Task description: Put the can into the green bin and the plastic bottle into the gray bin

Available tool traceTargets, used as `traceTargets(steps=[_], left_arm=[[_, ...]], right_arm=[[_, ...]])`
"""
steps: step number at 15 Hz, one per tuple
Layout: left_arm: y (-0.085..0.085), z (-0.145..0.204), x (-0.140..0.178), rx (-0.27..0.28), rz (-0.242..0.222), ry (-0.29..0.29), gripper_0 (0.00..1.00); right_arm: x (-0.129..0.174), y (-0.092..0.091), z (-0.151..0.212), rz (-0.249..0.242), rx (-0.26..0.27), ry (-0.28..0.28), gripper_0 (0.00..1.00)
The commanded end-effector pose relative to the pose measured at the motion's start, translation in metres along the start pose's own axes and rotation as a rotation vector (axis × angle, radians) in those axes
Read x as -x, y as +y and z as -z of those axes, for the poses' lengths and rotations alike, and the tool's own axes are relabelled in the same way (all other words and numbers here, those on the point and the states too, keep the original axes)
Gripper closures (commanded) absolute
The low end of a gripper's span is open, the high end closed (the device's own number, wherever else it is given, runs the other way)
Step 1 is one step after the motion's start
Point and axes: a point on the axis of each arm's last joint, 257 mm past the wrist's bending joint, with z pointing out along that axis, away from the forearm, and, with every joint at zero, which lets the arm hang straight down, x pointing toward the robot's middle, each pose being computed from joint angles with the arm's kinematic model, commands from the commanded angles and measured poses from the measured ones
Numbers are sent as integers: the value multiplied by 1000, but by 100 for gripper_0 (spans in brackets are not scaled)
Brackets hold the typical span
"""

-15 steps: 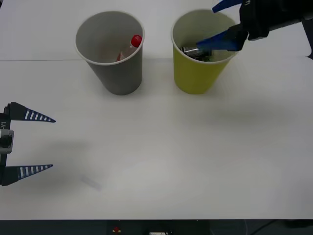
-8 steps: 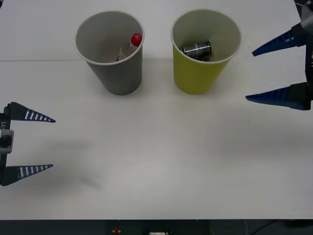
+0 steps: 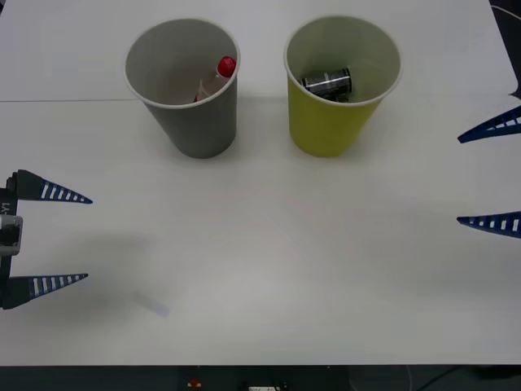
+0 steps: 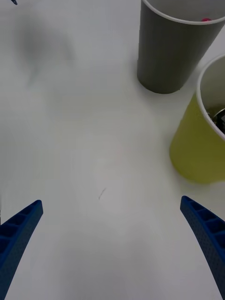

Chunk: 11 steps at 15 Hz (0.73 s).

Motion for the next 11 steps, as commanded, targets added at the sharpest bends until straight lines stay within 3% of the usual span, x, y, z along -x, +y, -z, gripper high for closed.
traceTargets(steps=[1,6,11], left_arm=[[0,0,0,0,0,0,0],[0,0,0,0,0,0,0],[0,0,0,0,0,0,0]], right_arm=[[-16,6,4,9,-8,10,0],[-41,9,3,17,-24,8,0],[-45,9,3,4,-23,10,0]])
